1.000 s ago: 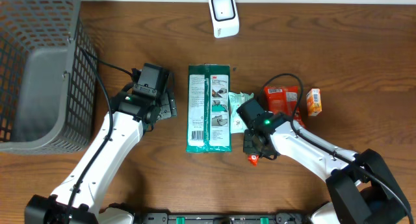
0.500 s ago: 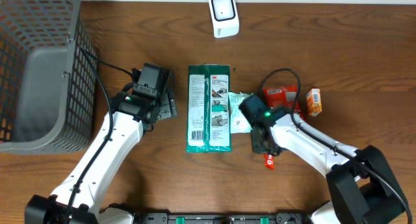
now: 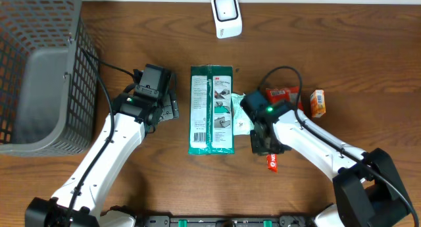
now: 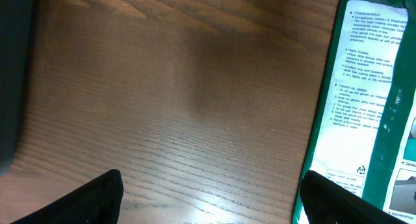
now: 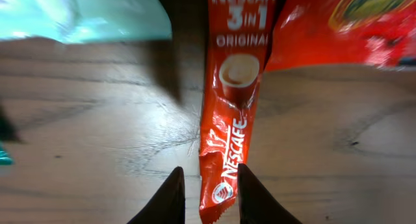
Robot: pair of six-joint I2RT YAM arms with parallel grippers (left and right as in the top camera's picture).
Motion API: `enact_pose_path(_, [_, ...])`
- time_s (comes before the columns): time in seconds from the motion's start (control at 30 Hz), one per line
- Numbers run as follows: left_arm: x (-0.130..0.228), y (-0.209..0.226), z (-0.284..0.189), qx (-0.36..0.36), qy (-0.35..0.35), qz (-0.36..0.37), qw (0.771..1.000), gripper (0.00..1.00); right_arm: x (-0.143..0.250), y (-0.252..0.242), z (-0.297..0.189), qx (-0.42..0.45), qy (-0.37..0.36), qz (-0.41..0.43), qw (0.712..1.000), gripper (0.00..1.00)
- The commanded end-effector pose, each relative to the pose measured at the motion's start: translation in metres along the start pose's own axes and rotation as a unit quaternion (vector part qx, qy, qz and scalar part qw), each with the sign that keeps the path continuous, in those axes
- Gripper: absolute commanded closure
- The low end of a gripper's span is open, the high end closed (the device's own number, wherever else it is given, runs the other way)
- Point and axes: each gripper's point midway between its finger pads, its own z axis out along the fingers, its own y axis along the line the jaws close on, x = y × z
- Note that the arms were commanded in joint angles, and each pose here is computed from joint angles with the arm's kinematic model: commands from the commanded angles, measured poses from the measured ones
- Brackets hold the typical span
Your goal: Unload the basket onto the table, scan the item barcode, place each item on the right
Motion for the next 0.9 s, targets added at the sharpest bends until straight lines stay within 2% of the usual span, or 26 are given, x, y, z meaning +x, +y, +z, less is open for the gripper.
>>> enact_pose_path(0.0, [0.002, 0.003, 0.003, -0.007, 0.004, -0.004, 1.000, 0.12, 0.008, 0.000, 0.016, 0.001, 0.006, 0.006, 1.000, 0.71])
enact_pose_path(0.27, [0.002, 0.003, 0.003, -0.007, 0.004, -0.004, 1.000, 0.12, 0.013, -0.017, 0.035, 0.038, -0.010, 0.005, 0.999, 0.70])
enact_pose_path(0.63, [0.002, 0.003, 0.003, -0.007, 0.004, -0.004, 1.000, 0.12, 0.016, -0.016, 0.043, 0.030, -0.012, 0.006, 0.999, 0.85])
enact_pose_path(0.77, [0.002, 0.003, 0.003, -0.007, 0.004, -0.005, 1.000, 0.12, 0.017, -0.015, 0.043, 0.025, -0.008, 0.008, 1.000, 0.83])
enact_pose_path(0.87, [0.002, 0.003, 0.003, -0.007, 0.004, -0.005, 1.000, 0.12, 0.019, -0.013, 0.043, 0.020, -0.004, 0.007, 1.000, 0.76])
